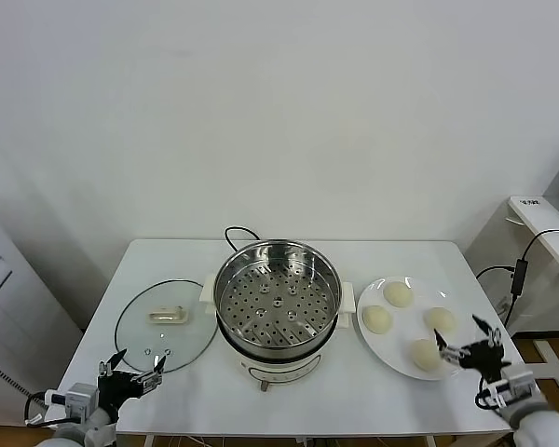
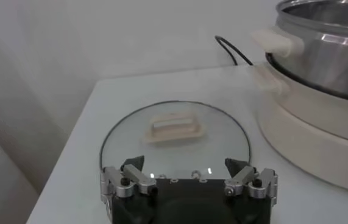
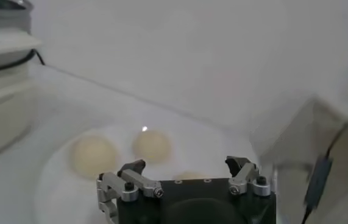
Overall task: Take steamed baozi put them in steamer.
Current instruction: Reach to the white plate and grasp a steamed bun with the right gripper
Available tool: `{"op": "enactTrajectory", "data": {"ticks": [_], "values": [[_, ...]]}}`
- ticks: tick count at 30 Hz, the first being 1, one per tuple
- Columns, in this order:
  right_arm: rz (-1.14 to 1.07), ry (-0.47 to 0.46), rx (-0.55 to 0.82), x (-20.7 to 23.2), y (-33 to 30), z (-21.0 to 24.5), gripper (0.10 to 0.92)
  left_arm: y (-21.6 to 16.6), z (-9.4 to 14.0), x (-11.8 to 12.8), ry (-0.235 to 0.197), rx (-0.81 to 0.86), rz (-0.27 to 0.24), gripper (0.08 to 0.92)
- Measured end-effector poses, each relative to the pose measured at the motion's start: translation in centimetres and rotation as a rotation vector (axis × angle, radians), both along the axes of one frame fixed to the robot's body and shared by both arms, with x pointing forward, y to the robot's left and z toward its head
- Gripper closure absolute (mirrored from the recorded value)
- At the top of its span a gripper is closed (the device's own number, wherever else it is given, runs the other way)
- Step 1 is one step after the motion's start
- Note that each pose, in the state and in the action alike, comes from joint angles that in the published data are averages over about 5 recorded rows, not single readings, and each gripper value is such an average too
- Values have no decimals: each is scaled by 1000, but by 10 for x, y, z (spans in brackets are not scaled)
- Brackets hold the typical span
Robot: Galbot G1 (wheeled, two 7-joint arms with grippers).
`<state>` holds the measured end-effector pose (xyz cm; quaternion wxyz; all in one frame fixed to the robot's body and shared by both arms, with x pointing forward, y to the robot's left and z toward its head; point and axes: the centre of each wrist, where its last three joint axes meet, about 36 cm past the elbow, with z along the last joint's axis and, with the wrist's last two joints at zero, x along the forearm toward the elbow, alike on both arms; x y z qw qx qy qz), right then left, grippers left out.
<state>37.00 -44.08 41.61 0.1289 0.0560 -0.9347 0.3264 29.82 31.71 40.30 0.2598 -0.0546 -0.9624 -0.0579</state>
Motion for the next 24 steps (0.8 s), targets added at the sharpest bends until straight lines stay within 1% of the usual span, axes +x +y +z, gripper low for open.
{"op": "enactTrajectory", "data": {"ticks": [5,10,16,24], "values": [[106,3,-201,41,-7,14,200,-1,1,0,0,0,1,177],[235,58,-349,83,-12,29,200,-3,1,-1,2,3,4,177],[395,186,-467,134,-19,50,200,-6,0,0,6,3,2,177],[587,408,-532,198,-22,75,200,-8,0,1,8,-1,-2,177]]}}
